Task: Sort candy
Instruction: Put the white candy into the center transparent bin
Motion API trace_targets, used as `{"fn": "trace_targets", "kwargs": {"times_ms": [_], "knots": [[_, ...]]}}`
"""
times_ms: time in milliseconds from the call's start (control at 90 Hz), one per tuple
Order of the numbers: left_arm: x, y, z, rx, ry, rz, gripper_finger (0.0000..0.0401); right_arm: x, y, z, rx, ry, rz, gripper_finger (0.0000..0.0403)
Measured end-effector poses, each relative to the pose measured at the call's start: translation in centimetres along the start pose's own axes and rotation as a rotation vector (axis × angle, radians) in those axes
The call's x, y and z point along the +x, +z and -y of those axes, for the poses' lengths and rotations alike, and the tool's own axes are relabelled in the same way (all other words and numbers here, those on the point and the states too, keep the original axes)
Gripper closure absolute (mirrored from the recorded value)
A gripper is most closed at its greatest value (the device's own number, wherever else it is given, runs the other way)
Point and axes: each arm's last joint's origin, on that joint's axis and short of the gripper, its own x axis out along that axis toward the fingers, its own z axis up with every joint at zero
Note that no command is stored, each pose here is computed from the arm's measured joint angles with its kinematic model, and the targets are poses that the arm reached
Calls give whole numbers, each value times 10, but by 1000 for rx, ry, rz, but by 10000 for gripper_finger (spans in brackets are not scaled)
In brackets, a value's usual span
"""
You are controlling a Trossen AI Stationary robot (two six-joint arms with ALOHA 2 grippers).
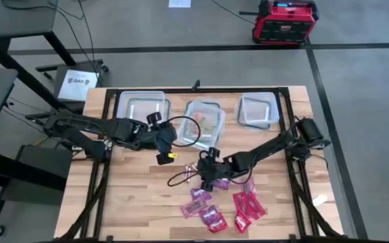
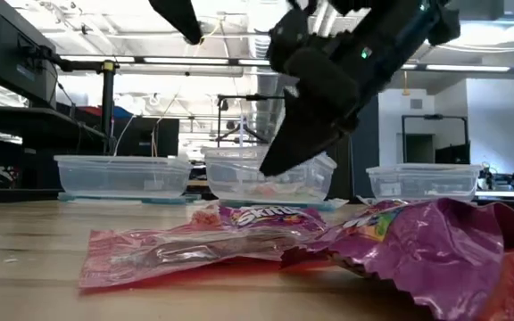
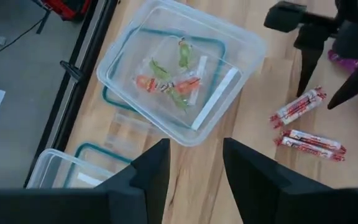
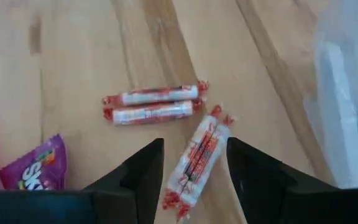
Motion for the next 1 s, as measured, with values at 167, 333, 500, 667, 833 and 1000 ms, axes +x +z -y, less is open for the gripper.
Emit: {"fn": "trace_targets", "kwargs": {"times_ms": [167, 333, 500, 667, 833, 1000], "knots": [[0, 0, 0, 0, 0, 0, 268, 19, -11, 6, 46, -49, -47, 242], [0, 0, 0, 10, 0, -1, 268, 23, -12, 10, 71, -56, -62, 242], [0, 0, 0, 9, 0, 0, 268, 25, -16, 11, 63, -56, -96, 245], [0, 0, 0, 8, -1, 3, 268, 39, -30, 6, 32, -23, -164, 291], [0, 1, 0, 6, -3, 6, 268, 40, -32, 5, 9, -7, -179, 382], [0, 1, 0, 7, -3, 6, 268, 20, -19, 7, -15, 12, -153, 383]]}}
